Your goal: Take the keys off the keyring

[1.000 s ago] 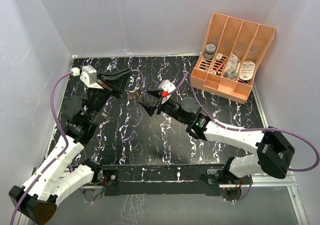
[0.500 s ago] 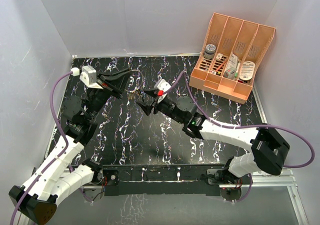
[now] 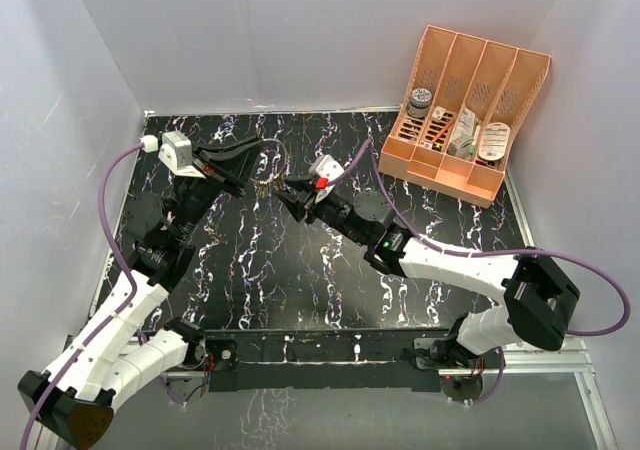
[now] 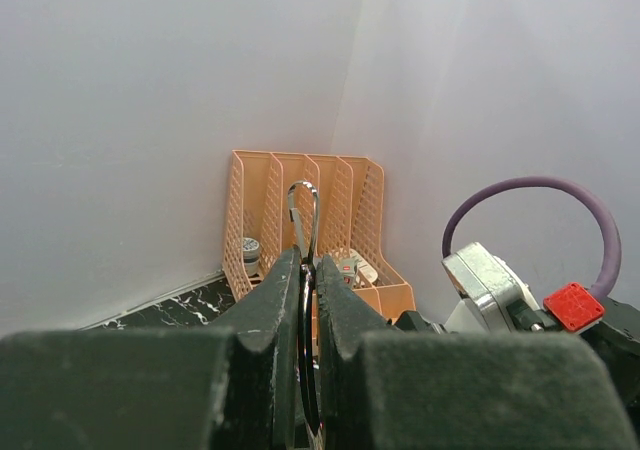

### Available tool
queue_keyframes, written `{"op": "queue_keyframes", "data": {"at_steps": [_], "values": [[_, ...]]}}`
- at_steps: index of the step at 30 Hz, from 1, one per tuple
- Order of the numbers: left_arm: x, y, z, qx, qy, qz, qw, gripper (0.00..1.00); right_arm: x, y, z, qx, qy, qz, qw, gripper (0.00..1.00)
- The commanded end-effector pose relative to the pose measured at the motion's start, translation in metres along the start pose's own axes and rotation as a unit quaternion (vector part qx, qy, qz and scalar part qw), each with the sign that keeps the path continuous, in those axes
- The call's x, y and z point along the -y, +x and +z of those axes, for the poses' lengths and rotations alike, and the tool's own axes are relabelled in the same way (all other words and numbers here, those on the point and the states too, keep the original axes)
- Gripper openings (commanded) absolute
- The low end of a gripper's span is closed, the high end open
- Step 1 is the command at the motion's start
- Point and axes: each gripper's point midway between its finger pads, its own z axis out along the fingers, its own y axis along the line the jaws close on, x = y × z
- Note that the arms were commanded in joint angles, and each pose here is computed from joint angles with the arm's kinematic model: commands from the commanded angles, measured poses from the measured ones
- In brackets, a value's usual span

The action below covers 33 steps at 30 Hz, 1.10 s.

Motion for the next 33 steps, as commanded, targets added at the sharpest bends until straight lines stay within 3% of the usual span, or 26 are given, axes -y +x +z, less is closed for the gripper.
{"op": "queue_keyframes", "data": {"at_steps": [1, 6, 15, 21, 27, 33], "values": [[0.005, -0.015, 0.000, 0.027, 0.008, 0.002, 1.000, 0.00, 0.003, -0.044, 0.005, 0.054, 0.009, -0.007, 0.998, 0.27], [-0.005, -0.015, -0.003, 0.025, -0.021, 0.011, 0.999, 0.00, 0.004, -0.048, -0.001, 0.034, 0.006, -0.019, 0.999, 0.00], [-0.034, -0.018, -0.008, 0.023, -0.102, 0.031, 0.994, 0.01, 0.015, -0.067, -0.026, -0.050, 0.016, -0.060, 0.997, 0.00], [-0.044, -0.005, -0.013, -0.006, -0.123, 0.050, 0.991, 0.14, 0.033, -0.112, -0.044, -0.092, 0.048, -0.086, 0.991, 0.00], [-0.034, -0.001, -0.023, 0.004, -0.095, 0.062, 0.993, 0.37, 0.045, -0.147, -0.049, -0.097, 0.072, -0.108, 0.987, 0.00], [-0.033, 0.004, -0.025, -0.005, -0.092, 0.062, 0.994, 0.40, 0.051, -0.161, -0.047, -0.093, 0.084, -0.123, 0.984, 0.00]]}}
